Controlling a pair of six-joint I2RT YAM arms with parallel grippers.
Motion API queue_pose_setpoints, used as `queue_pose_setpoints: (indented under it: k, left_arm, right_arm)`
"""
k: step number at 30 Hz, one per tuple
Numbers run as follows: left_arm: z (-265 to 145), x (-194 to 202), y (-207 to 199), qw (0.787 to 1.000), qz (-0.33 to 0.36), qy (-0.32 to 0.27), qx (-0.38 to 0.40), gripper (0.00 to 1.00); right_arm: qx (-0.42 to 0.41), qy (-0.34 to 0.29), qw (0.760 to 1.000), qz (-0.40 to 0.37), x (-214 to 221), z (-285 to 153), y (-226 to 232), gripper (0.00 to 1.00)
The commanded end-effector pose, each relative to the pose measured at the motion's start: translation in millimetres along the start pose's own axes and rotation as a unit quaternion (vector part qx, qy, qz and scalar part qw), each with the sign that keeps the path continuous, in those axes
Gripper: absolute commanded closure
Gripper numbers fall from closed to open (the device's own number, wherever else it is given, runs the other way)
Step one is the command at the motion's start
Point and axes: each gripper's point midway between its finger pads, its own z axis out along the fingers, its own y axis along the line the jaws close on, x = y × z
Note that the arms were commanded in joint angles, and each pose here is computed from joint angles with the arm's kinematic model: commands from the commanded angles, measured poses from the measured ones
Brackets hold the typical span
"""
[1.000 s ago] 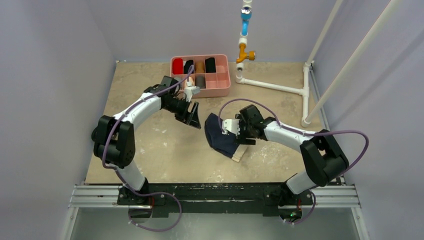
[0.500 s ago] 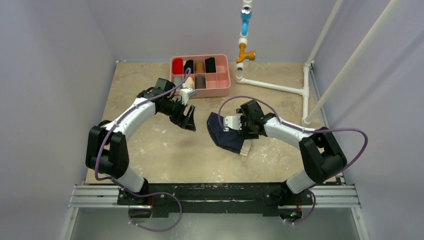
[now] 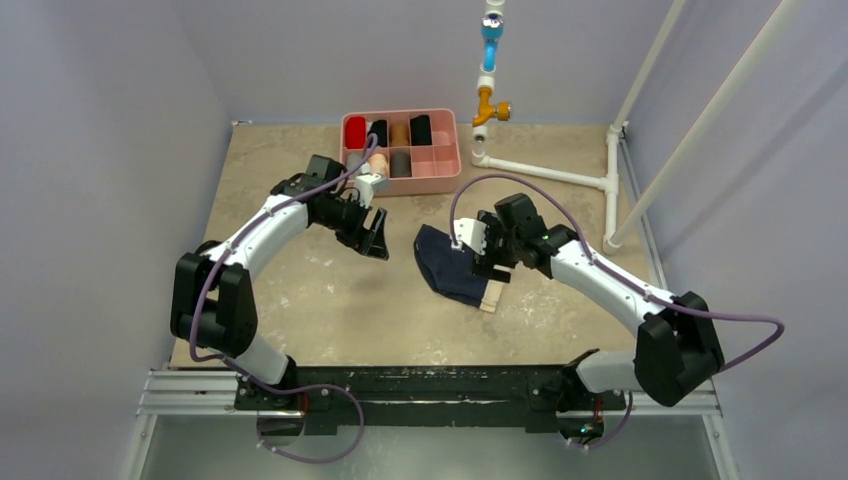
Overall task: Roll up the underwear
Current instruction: Fold the underwear at the center of the board.
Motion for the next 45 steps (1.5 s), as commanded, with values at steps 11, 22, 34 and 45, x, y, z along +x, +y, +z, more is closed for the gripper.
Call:
queue_pose_setpoints:
  k: [11,22,34,45]
  left_arm:
    - [-7,-23,7,1.000,0.018,-0.019,-0.016,0.26]
    - [-2,-22,11,1.000,0.013,-0.014,-0.014,0.26]
    - [-1,-23,11,1.000,0.010,-0.013,-0.009,0.26]
    - [-2,-20,11,1.000,0.020,-0.016,-0.014,0.26]
  right_arm:
    - [-0.153,-0.011,0.987,0.045,-10,14,110,0.29]
    - [-0.142,0.028,0.988,0.059,9,26,116,0.32]
    - [-0.151,0.071,0.984,0.055,30,38,125,0.44]
    - [-0.147,0.095,0.983,0.053,39,42,125,0.68]
